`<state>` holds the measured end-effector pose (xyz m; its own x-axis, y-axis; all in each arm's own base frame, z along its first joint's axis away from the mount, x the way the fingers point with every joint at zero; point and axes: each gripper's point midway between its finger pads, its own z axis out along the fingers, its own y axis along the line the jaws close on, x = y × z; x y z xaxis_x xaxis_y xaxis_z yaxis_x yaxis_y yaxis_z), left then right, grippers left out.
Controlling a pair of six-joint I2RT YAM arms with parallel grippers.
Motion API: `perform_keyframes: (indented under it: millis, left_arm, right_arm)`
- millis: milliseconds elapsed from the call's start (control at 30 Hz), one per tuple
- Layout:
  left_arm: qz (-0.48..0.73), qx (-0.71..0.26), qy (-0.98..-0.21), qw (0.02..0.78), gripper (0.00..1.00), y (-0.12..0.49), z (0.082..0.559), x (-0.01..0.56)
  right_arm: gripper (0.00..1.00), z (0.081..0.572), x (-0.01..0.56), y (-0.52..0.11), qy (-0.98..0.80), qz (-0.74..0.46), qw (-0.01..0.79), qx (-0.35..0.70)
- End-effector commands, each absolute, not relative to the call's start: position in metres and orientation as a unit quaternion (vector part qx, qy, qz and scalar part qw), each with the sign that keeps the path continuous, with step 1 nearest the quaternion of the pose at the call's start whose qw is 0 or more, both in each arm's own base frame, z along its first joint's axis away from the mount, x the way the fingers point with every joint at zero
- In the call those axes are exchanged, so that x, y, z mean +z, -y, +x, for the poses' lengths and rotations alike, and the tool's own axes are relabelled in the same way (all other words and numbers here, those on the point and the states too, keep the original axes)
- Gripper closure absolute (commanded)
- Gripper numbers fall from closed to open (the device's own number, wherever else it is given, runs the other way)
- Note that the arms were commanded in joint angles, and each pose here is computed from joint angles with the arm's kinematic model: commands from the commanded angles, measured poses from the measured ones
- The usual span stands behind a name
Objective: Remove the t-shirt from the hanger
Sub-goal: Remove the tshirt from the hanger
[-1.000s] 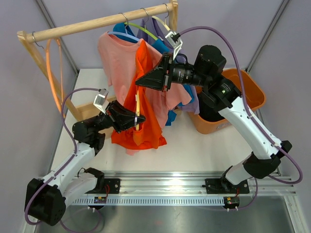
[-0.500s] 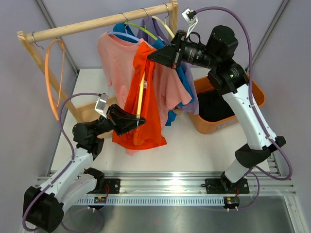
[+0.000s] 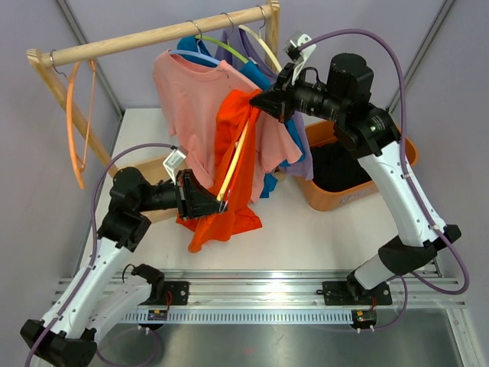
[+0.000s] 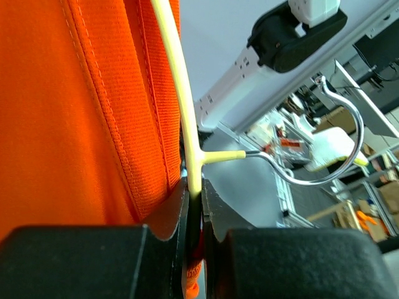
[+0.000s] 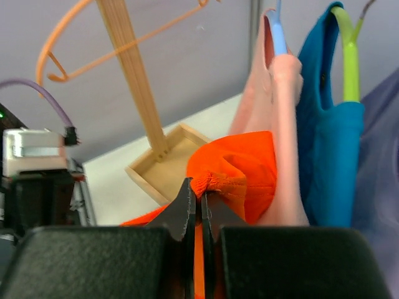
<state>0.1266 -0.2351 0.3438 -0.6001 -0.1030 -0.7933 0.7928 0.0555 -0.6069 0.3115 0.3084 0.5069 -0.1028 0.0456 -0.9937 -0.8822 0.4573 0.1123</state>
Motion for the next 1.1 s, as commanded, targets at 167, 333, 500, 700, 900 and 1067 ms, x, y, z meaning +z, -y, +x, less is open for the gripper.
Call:
perform_keyframes:
  millis: [167, 333, 500, 700, 900, 1067]
  left_arm:
    - [0.31, -0.659, -0.664, 0.171, 1.0, 0.221, 0.044, 0.341]
    - [0.34, -0.674, -0.639, 0.144, 1.0, 0.21, 0.012, 0.369]
    - [0.356, -0.679, -0.632, 0.113, 1.0, 0.203, -0.008, 0.383]
    - [0.394, -0.684, -0.608, 0.084, 1.0, 0.21, -0.016, 0.405]
    - [0.433, -0.683, -0.588, 0.014, 1.0, 0.234, -0.024, 0.405]
    - [0.465, -0.683, -0.562, 0.028, 1.0, 0.242, -0.027, 0.429]
  right_arm:
    - [1.0, 0.362, 0.543, -0.232, -0.595, -0.292, 0.727, 0.179]
    - [1.0, 0.397, 0.511, -0.199, -0.648, -0.266, 0.701, 0.132]
    - [1.0, 0.404, 0.513, -0.165, -0.658, -0.248, 0.703, 0.108]
    - [1.0, 0.396, 0.515, -0.141, -0.671, -0.233, 0.698, 0.091]
    - [1.0, 0.384, 0.53, -0.14, -0.666, -0.213, 0.706, 0.116]
    - [1.0, 0.4, 0.499, -0.107, -0.706, -0.18, 0.682, 0.055]
